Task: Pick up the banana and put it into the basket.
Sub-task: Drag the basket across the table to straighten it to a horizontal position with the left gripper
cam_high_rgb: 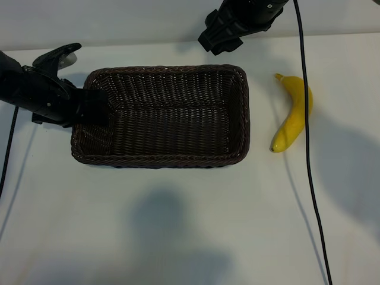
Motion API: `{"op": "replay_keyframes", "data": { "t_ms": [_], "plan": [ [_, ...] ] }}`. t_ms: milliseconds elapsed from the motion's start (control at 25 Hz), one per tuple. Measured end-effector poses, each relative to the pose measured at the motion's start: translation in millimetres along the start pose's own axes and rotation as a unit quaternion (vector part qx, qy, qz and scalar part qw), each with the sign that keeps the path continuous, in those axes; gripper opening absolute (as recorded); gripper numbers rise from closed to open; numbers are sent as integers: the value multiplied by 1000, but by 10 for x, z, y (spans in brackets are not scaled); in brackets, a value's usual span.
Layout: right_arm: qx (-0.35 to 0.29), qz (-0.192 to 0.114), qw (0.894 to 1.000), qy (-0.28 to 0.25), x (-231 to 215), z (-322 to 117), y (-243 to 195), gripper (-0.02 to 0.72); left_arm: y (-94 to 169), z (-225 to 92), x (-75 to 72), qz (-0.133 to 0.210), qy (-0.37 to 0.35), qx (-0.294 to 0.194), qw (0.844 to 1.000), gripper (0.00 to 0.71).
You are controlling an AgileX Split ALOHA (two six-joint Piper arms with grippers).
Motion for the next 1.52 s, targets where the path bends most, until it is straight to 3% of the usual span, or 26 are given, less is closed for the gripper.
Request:
{"op": "replay_keyframes", "data": {
  "t_ms": [240, 320, 560, 680, 1080, 1520],
  "plan": [
    [0, 0, 1000, 0, 0, -1, 0, 593, -3, -3, -25, -7, 9, 1, 1000, 168],
    [0, 0, 1000, 0, 0, -1, 0, 593, -3, -13, -33, -10, 9, 4, 1000, 198],
    [1, 0, 1000, 0, -1, -2, 0, 593, 0, -18, -80, -22, 20, 6, 1000, 526],
    [1, 0, 1000, 0, -1, -2, 0, 593, 1, -25, -88, -24, 21, 8, 999, 602],
    [1, 0, 1000, 0, -1, -4, 0, 593, 127, -28, -170, -32, 15, 11, 999, 601],
    [1, 0, 1000, 0, -1, -4, 0, 593, 431, -92, -94, 24, -22, 27, 999, 598]
  ]
}}
Point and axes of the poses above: a point on each arm's last joint axis where the gripper is mounted, y pointing back along that axis away from the gripper, x along the wrist's bending axis when the last joint is at zero, z = x × y, the point moved 9 cm from there along -y, pointing out along that axis toward the gripper, and after that the axes turned 1 degree about -y, right-handed, at the moved point
